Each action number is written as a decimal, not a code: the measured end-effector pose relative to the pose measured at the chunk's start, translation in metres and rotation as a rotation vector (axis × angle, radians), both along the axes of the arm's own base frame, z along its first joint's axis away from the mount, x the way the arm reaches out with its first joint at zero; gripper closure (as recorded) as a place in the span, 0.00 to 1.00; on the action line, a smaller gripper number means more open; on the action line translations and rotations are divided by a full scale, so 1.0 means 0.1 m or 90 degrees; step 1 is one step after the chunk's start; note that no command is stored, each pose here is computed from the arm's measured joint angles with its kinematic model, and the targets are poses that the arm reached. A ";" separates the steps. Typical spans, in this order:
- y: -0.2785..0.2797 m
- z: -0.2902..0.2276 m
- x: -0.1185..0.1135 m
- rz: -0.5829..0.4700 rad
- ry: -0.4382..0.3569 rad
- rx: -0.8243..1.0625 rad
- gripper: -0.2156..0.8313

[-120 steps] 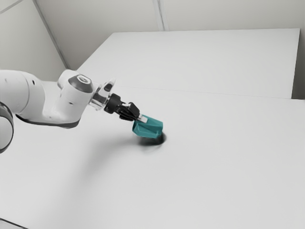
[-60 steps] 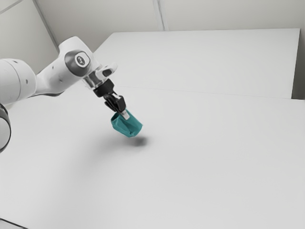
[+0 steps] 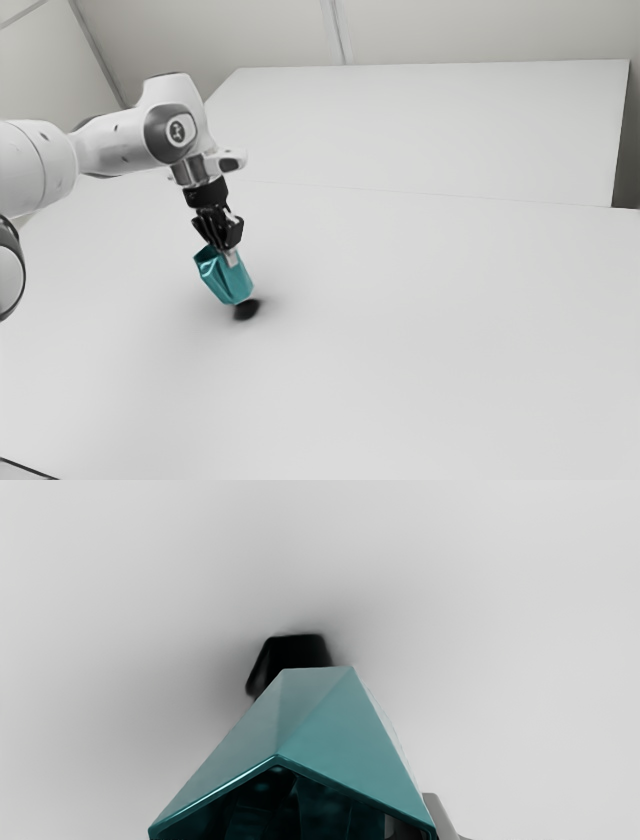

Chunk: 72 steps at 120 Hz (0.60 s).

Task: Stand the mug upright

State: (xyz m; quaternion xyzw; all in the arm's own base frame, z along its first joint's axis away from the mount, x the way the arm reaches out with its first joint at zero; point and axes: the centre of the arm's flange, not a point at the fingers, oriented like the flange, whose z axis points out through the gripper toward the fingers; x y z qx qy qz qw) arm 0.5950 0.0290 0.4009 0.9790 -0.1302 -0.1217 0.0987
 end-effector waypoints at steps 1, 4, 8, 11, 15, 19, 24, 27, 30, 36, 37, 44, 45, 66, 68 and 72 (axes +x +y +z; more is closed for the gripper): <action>0.00 0.00 0.00 0.001 0.001 0.002 0.96; 0.00 -0.01 0.00 0.005 0.004 0.007 0.96; 0.00 -0.04 0.00 0.010 0.008 0.014 0.96; 0.00 -0.05 0.00 0.014 0.011 0.019 0.96; 0.00 -0.07 0.00 0.019 0.015 0.025 0.96; -0.01 -0.09 0.00 0.023 0.019 0.032 0.96; -0.01 -0.12 0.00 0.029 0.023 0.039 0.96; -0.01 -0.14 0.00 0.033 0.026 0.042 0.96; -0.01 -0.15 0.00 0.037 0.029 0.047 0.96; -0.01 -0.17 0.00 0.042 0.032 0.055 0.96; -0.02 -0.17 0.00 0.043 0.032 0.057 0.96; -0.02 -0.20 0.00 0.051 0.037 0.064 0.96; -0.02 -0.20 0.00 0.052 0.037 0.065 0.96; -0.02 -0.29 0.00 0.079 0.051 0.080 0.96; -0.02 -0.29 0.00 0.081 0.051 0.081 0.96; -0.02 -0.31 0.00 0.085 0.054 0.082 0.96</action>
